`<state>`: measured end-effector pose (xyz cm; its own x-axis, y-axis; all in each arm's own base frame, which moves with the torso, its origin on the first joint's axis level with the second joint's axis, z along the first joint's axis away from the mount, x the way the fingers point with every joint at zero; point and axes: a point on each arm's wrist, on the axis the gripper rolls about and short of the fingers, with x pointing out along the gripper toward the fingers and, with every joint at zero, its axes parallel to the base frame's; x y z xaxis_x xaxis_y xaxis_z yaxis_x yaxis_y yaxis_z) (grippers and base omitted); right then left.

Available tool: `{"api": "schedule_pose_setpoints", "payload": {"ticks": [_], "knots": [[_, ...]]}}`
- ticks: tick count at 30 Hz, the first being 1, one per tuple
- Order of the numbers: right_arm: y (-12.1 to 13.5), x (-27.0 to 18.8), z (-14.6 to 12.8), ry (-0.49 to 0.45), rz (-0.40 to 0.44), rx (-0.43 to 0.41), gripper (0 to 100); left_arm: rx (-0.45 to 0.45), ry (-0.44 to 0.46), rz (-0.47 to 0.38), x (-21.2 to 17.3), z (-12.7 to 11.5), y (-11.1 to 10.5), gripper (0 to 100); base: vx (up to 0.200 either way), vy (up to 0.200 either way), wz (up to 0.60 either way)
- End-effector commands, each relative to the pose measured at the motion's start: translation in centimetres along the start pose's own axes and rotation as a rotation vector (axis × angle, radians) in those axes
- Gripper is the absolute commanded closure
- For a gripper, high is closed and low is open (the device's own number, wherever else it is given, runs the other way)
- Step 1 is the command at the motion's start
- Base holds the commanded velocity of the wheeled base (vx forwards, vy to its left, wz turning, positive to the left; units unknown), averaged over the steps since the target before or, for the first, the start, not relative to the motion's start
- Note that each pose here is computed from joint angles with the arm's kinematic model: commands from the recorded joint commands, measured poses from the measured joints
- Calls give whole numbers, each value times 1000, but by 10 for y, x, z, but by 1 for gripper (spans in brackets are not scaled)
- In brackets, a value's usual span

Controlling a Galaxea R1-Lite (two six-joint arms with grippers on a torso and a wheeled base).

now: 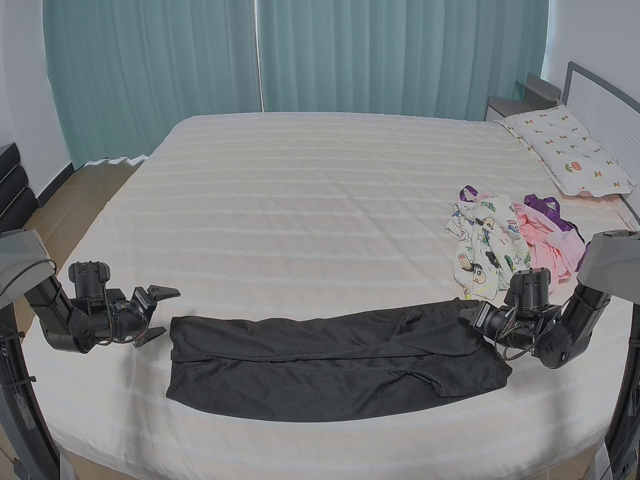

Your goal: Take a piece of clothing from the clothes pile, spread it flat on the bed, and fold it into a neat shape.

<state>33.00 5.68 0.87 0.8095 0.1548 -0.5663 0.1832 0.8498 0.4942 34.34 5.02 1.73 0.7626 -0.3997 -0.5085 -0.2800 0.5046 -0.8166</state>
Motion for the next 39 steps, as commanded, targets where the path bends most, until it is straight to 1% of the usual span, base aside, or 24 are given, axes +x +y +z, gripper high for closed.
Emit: {"api": "schedule_pose_setpoints", "payload": {"ticks": [1, 3, 7, 8, 9, 11, 12, 15, 17, 18, 19, 20, 21, 23, 25, 28, 31, 37, 39], "knots": [[3, -14, 6, -37, 21, 5, 0, 4, -1, 1, 0, 0, 0, 0, 0, 0, 0], [4, -24, 8, -50, 27, 27, 0, 8, -6, 1, -1, 1, -1, 0, 0, 0, 0], [4, -48, 6, -56, 28, 133, 0, 50, -27, -18, -12, 4, -11, 0, 0, 0, 0], [4, -48, 6, -56, 28, 133, 0, 50, -27, -18, -12, 4, -11, 0, 0, 0, 0], [-1, -61, -2, -35, 15, 176, 0, 90, -25, -17, -20, -1, -14, 0, 0, 0, 0], [-1, -61, -2, -35, 15, 176, 0, 90, -25, -17, -20, -1, -14, 0, 0, 0, 0], [-11, -79, -18, 6, -4, 225, 0, 159, -9, -5, -29, -11, -15, 0, 0, 0, 0], [-18, -87, -37, 38, -20, 252, 0, 208, 28, 8, -32, -28, -24, 0, 0, 0, 0], [-21, -88, -42, 35, -16, 269, 0, 223, 42, 32, -29, -36, -29, 0, 0, 0, 0], [-23, -89, -46, 24, 1, 286, 0, 251, 40, 80, -22, -44, -33, 0, 0, 0, 0], [-24, -89, -49, 19, 11, 294, 0, 287, 23, 111, -17, -48, -36, 0, 0, 0, 0], [-24, -90, -50, 19, 17, 296, 0, 304, 15, 122, -16, -49, -38, 0, 0, 0, 0], [-22, -93, -58, 31, 39, 287, 0, 357, 7, 160, -9, -55, -38, 0, 0, 0, 0], [-19, -97, -67, 37, 75, 266, 0, 389, 25, 190, -3, -60, -33, 0, 0, 0, 0], [-19, -97, -70, 44, 75, 260, 0, 387, 39, 202, 1, -62, -29, 0, 0, 0, 0], [-20, -97, -69, 47, 76, 275, 0, 381, 62, 228, 7, -65, -20, 0, 0, 0, 0], [-19, -98, -70, 47, 79, 290, 0, 380, 68, 234, 8, -66, -18, 0, 0, 0, 0], [-16, -100, -69, 42, 93, 292, 0, 378, 78, 244, 11, -65, -13, 0, 0, 0, 0], [-16, -100, -69, 43, 93, 291, 0, 402, 88, 246, 11, -66, -11, 0, 0, 0, 0]]}}
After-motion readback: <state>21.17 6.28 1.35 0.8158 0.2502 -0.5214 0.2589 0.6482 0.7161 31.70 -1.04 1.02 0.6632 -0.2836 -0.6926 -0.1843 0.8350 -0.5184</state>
